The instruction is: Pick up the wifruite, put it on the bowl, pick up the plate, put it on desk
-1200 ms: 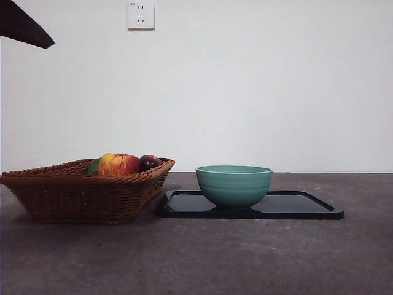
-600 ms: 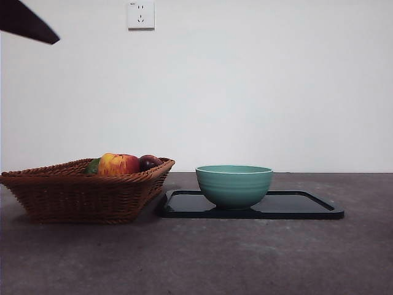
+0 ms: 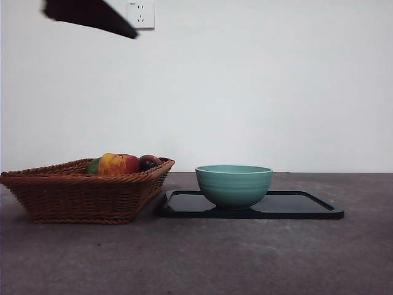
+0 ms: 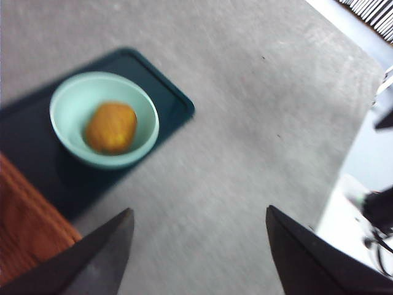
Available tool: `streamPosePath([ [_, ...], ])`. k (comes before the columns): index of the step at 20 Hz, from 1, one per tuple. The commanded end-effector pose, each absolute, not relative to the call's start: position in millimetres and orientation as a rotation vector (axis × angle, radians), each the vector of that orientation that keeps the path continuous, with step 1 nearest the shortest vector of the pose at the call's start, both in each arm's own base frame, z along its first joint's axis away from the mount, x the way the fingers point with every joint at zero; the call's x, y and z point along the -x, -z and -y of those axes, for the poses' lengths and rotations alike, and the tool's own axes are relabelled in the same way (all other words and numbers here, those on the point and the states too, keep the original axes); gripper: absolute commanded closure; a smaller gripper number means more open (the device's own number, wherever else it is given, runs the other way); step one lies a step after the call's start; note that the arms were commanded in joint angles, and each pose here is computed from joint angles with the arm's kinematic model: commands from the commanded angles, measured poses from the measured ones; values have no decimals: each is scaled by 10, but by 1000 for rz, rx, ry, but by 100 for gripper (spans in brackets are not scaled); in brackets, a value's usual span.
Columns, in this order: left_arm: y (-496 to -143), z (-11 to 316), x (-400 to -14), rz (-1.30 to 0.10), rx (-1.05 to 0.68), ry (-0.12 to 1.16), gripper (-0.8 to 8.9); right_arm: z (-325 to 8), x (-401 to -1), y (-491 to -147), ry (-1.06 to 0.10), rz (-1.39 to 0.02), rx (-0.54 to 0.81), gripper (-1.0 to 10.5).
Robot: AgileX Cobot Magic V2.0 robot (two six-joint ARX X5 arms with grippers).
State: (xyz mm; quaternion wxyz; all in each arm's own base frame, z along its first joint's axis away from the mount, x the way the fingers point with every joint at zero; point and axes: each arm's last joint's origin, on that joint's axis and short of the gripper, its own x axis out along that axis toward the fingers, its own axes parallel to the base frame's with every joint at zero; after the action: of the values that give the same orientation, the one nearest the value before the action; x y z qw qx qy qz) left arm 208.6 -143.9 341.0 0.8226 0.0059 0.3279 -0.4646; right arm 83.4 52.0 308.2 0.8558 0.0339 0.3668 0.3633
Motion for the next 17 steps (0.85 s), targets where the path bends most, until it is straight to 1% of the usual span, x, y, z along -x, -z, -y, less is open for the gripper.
streamPosePath([
  [1,-3502,1633,-2367,-654,-84,1013,468,-530,-835,-3111,-779,-754,-63,717],
  [4,-3477,1894,-2756,-654,-135,1026,469,-530,-835,-3111,-779,-754,-63,717],
  [8,-3249,2196,-3150,-686,-200,1032,469,-529,-834,-3110,-779,-754,-63,717],
  [12,-2952,2462,-3380,-697,-275,1025,469,-529,-834,-3110,-779,-754,-63,717],
  [17,-2607,2732,-3475,-679,-370,1036,469,-527,-829,-3103,-777,-764,-63,717],
])
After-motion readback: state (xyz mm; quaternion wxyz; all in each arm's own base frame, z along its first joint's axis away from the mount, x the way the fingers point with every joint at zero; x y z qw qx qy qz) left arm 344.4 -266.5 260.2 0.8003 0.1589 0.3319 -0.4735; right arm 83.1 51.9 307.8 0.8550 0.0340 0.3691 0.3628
